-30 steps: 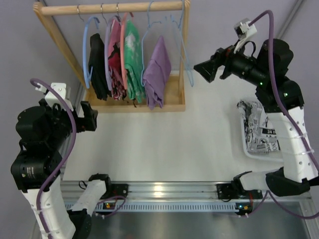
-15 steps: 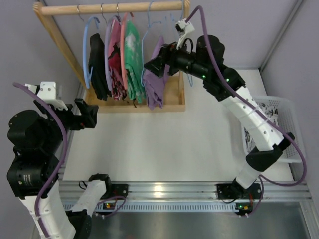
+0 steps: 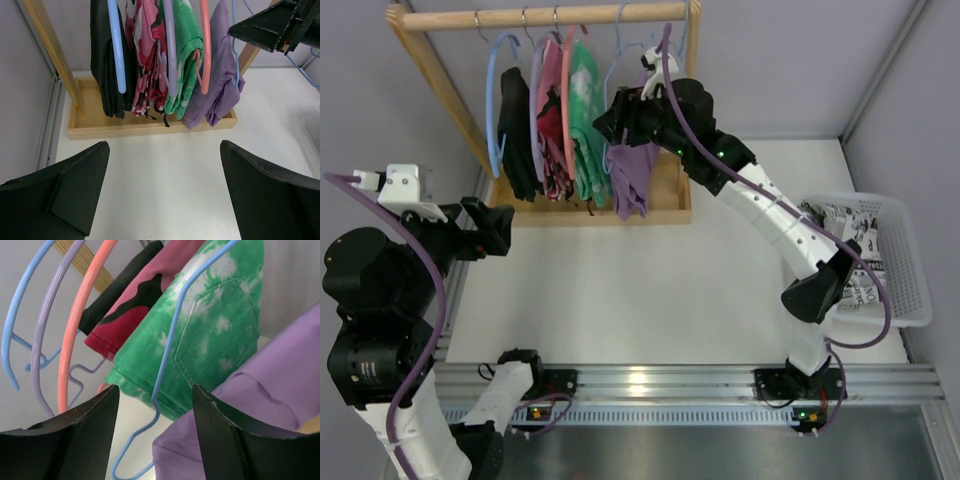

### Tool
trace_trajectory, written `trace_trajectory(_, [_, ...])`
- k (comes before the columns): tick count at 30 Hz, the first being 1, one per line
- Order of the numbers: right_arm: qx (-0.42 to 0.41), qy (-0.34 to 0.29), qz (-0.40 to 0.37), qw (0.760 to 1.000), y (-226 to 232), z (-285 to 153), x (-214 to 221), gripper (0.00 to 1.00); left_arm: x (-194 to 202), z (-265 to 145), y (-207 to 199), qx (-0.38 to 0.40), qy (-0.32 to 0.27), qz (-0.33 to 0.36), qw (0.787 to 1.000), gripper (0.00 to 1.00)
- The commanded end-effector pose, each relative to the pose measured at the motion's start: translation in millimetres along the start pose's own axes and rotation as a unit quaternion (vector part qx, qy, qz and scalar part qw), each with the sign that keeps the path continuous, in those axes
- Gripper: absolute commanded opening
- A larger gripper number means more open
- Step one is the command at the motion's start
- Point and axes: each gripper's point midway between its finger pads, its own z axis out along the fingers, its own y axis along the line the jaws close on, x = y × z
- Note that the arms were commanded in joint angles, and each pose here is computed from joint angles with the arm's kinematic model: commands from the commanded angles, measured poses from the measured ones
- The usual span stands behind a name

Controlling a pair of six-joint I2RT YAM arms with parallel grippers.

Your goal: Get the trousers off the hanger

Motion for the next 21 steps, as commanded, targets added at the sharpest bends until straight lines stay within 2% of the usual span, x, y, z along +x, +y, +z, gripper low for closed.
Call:
trace_trajectory(1, [-0.037,-0.087,-0.001,0.995,27,2,-48,0.60,-13,2,-1,0.001,-0.028,-0.001,1.000,0.99])
trace_trajectory(2, [-0.038,-0.090,-0.001,0.995,26,4,-48,0.56,-13,3,-1,0.001,-0.027,-0.001,1.000,0.99])
trace_trajectory(10, [-0.064,-0.081,0.044,0.994,26,22,-38,0.47,-14,-3,-2,0.002,-0.034,-0.001,0.999,0.99])
trace_trajectory(13, [-0.080,-0.083,0.061,0.992,28,23,-41,0.34,-14,-3,-4,0.007,-0.035,-0.002,0.999,0.99])
trace_trajectory(19, [-0.095,-0.087,0.097,0.987,20,21,-52,0.16,-17,-1,-6,0.012,-0.037,-0.006,0.999,0.99])
trace_trajectory(21, [-0.095,-0.088,0.112,0.985,15,19,-56,0.06,-17,0,-6,0.012,-0.036,-0.009,0.999,0.98])
